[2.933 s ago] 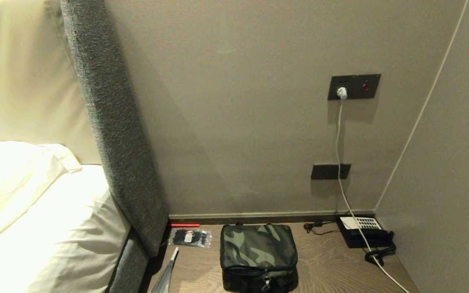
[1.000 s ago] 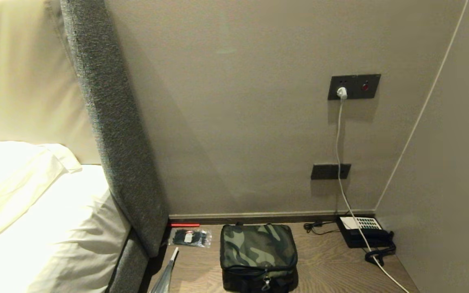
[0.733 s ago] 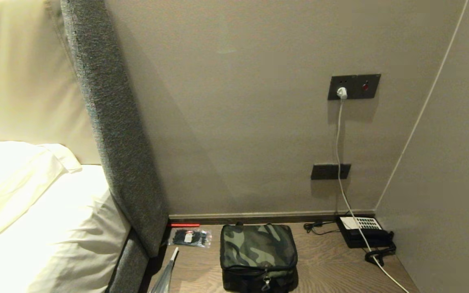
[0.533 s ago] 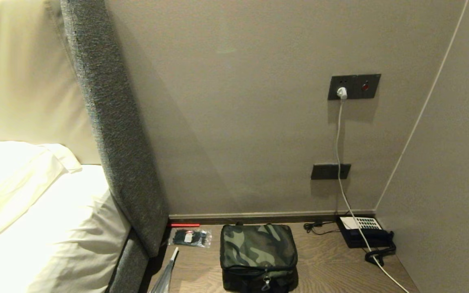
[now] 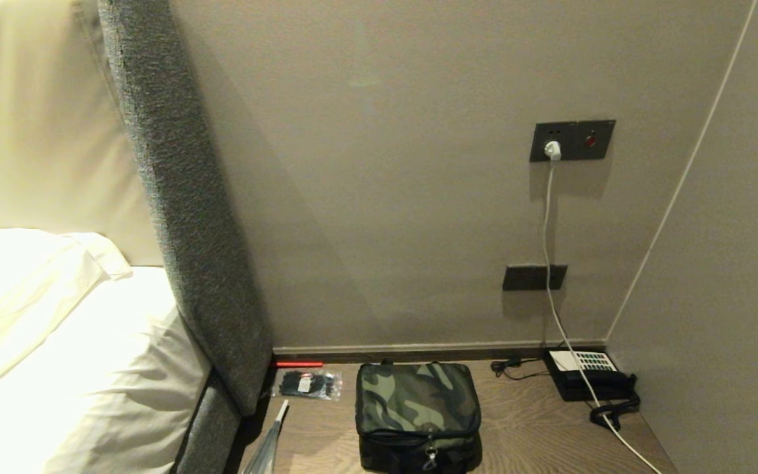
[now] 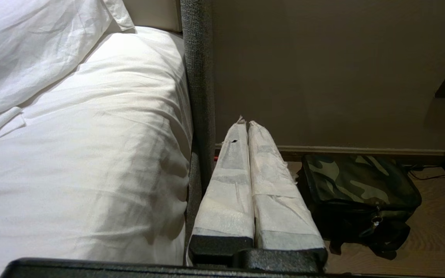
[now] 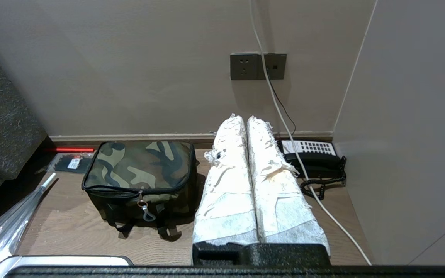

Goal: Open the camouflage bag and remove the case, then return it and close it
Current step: Open the top of the storage box

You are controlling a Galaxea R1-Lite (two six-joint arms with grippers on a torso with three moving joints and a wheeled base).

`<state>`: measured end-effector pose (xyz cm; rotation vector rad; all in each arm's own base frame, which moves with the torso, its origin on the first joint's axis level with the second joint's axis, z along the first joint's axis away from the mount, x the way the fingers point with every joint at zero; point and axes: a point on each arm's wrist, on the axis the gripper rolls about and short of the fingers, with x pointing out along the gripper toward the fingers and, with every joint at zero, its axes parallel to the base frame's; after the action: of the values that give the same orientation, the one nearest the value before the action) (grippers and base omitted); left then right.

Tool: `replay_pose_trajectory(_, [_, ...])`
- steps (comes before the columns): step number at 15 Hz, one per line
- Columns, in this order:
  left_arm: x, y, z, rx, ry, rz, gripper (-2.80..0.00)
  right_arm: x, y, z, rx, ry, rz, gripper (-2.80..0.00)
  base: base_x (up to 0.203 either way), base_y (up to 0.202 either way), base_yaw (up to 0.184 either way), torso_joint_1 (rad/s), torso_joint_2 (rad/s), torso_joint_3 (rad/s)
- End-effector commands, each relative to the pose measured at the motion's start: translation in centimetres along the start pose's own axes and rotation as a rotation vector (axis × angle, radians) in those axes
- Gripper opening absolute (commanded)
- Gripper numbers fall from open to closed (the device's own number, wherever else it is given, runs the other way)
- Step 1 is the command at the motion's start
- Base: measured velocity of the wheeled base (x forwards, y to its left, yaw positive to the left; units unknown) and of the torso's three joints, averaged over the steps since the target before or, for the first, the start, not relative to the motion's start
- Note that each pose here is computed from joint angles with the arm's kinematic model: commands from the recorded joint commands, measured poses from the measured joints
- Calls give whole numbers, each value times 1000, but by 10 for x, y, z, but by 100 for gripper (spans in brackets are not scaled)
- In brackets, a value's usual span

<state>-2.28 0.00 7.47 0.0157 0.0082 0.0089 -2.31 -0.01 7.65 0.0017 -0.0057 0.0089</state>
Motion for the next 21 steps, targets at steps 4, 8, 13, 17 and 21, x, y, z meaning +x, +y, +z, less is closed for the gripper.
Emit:
replay_pose_trajectory(4, [0, 0, 0, -7, -1, 0, -280, 0, 0, 0, 0, 1, 0, -280, 0, 0, 0, 0, 0, 0])
replay_pose_trajectory(8, [0, 0, 0, -10, -2, 0, -280, 0, 0, 0, 0, 1, 0, -280, 0, 0, 0, 0, 0, -8])
replay_pose_trajectory(13, [0, 0, 0, -15, -3, 1, -280, 0, 0, 0, 0, 1, 0, -280, 0, 0, 0, 2, 1, -166])
replay_pose_trajectory(17, [0, 0, 0, -16, -3, 0, -280, 0, 0, 0, 0, 1, 0, -280, 0, 0, 0, 2, 2, -202])
replay_pose_trajectory(21, [0, 0, 0, -17, -2, 0, -280, 0, 0, 0, 0, 1, 0, -280, 0, 0, 0, 3, 3, -193])
